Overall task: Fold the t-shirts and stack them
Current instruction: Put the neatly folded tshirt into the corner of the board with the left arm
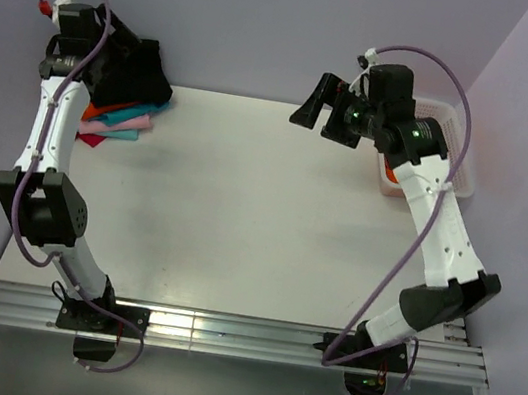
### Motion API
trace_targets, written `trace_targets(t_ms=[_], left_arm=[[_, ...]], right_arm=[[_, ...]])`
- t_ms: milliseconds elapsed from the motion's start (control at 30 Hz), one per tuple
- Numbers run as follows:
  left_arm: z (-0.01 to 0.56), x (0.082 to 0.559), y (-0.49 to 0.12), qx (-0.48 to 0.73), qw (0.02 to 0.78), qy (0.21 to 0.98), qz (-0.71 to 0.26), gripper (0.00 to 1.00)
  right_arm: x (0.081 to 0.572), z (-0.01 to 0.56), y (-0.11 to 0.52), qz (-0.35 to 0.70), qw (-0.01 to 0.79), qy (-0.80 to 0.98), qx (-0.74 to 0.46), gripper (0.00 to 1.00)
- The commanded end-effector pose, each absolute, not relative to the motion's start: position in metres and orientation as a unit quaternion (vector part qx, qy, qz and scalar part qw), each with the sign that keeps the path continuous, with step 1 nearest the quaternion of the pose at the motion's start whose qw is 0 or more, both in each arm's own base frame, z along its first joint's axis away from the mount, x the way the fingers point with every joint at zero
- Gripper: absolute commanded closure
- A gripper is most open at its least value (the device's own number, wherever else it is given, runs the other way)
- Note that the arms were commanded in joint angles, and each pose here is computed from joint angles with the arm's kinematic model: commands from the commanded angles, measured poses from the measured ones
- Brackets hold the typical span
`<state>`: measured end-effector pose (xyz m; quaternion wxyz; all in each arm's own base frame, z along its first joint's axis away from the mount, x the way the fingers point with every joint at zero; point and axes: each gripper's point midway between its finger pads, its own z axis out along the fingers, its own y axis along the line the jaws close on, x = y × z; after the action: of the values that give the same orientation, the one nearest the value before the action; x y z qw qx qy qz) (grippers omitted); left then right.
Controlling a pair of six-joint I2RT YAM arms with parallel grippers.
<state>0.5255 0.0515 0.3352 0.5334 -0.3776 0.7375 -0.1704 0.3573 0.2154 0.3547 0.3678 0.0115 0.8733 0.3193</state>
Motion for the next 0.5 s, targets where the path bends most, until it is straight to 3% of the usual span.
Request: trace_targets(t_ms=[0, 233, 467], left_arm=[[0.350, 0.493, 0.046, -0.349, 0.550, 0.749, -0.120, 0.01], [0.316, 0.462, 0.016, -0.310, 0.465, 0.827, -0.056, 0.01], [0.311, 0.431, 0.015, -0.313, 0.447, 0.837, -0.045, 0.00]], right_arm=[[0.334, 0.383, 0.216, 0.343, 0.408, 0.846, -0.018, 0.00], [0.297, 0.395, 0.200, 0.347, 0.452, 0.821, -0.039, 0.00], [0.275, 0.384, 0.187, 0.339, 0.458, 0.821, -0.038, 0.00]])
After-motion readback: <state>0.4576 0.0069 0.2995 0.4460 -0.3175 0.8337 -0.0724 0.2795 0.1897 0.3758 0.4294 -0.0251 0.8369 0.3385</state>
